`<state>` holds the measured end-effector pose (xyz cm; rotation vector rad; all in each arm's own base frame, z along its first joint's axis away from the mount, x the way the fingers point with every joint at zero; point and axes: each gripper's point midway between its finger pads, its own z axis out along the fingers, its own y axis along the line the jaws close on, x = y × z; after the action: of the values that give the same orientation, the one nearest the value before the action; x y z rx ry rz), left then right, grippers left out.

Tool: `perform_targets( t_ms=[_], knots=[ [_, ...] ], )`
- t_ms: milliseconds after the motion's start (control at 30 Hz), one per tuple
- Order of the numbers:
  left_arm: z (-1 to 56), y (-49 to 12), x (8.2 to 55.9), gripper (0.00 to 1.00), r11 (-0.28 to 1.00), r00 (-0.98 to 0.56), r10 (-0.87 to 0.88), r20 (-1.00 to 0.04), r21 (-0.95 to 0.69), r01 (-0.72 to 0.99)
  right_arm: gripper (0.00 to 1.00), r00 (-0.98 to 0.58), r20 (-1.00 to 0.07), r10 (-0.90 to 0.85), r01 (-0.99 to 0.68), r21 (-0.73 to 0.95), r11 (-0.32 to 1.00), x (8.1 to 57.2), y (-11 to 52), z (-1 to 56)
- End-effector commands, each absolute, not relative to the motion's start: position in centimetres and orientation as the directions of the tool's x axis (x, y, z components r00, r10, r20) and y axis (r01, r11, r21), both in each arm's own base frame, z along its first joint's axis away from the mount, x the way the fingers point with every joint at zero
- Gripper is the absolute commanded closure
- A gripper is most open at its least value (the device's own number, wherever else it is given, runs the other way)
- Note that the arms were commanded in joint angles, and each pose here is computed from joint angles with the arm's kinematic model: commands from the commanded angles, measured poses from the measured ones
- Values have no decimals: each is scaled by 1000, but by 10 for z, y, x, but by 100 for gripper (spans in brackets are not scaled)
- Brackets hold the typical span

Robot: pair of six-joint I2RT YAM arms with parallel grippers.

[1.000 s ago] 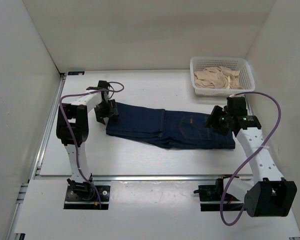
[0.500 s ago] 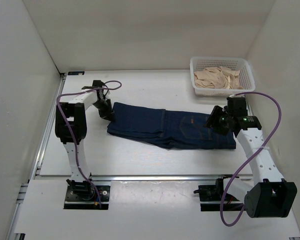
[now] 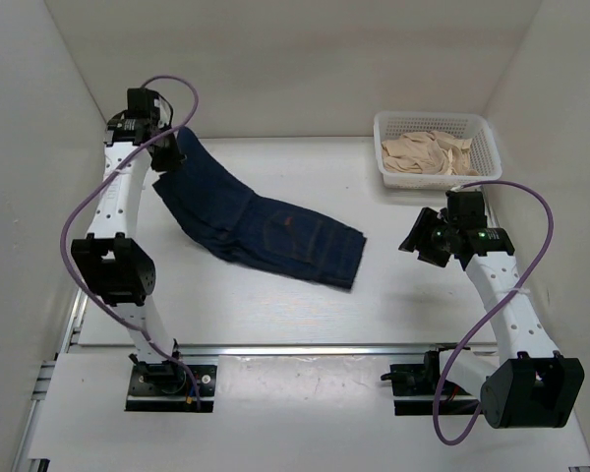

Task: Fold and stack the trousers
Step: Fold the trousers

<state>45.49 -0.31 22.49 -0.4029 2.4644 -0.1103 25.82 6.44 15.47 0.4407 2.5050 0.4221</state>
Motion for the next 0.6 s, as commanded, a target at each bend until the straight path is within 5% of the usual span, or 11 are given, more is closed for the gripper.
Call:
perform_targets(
  t_ms=[0, 300, 567],
  knots=[
    [274, -25, 432, 90, 969, -735, -247, -631, -158, -190, 40, -780, -483, 398, 205, 403, 892, 259, 66, 160],
    [295, -182, 410, 90, 952, -741, -197, -642, -306, 13, 40, -787, -473, 397, 204, 408, 890, 259, 68, 158],
    [256, -274, 373, 90, 929, -800, -202, -565, -369, 27, 40, -784, -476, 398, 209, 401, 892, 259, 66, 158]
  ],
)
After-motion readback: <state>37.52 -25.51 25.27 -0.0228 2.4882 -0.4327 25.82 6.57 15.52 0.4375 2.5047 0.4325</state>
